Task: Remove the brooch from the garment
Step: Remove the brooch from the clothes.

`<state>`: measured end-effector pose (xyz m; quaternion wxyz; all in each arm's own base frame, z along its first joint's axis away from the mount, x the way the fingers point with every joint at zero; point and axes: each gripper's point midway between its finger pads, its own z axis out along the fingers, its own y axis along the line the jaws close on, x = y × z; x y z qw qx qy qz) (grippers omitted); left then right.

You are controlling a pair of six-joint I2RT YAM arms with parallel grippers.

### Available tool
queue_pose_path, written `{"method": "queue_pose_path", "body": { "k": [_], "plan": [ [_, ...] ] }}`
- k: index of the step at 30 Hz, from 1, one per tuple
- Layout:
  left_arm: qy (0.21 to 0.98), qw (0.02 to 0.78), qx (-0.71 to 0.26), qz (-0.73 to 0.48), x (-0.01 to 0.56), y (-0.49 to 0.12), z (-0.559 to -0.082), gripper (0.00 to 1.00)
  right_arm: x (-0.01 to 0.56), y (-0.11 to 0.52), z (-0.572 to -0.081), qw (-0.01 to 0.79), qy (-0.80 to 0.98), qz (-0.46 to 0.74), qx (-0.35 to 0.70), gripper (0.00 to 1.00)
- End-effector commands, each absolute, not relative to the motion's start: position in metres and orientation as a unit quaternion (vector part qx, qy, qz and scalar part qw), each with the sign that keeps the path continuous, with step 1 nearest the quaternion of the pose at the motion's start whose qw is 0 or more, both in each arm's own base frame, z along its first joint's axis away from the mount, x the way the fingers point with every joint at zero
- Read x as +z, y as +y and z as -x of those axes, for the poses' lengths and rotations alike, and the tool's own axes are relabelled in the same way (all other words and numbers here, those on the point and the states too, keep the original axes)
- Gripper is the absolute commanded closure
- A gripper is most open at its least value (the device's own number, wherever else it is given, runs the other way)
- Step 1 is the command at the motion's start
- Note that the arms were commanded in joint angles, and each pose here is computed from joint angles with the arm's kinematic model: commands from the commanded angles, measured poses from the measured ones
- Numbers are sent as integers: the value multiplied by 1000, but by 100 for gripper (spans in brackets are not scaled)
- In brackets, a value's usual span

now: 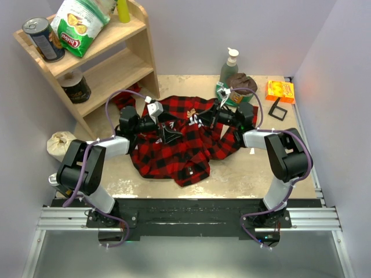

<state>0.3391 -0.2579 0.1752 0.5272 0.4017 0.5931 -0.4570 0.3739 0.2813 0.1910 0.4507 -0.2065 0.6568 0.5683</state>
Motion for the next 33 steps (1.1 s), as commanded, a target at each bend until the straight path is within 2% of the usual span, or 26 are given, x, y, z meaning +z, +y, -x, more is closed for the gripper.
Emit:
{"method": "queue_pose_path", "body": {
  "k": [1, 10, 11, 16, 33],
  "plan": [
    [591, 575, -416, -384, 198, -252, -362, 0, 217, 279, -375, 487, 628, 233, 561, 100],
    [601, 581, -402, -374, 195, -250, -370, 0, 215, 278, -374, 491, 631, 242, 549, 100],
    [620, 556, -405, -378, 183, -250, -369, 0, 216, 278, -374, 492, 631, 243, 548, 100],
    [640, 562, -388, -352, 192, -247, -387, 0, 207, 280, -373, 485, 640, 251, 541, 100],
    [627, 556, -412, -358, 207, -273, -387, 0, 195, 294, -364, 472, 648, 279, 529, 100]
  ]
}}
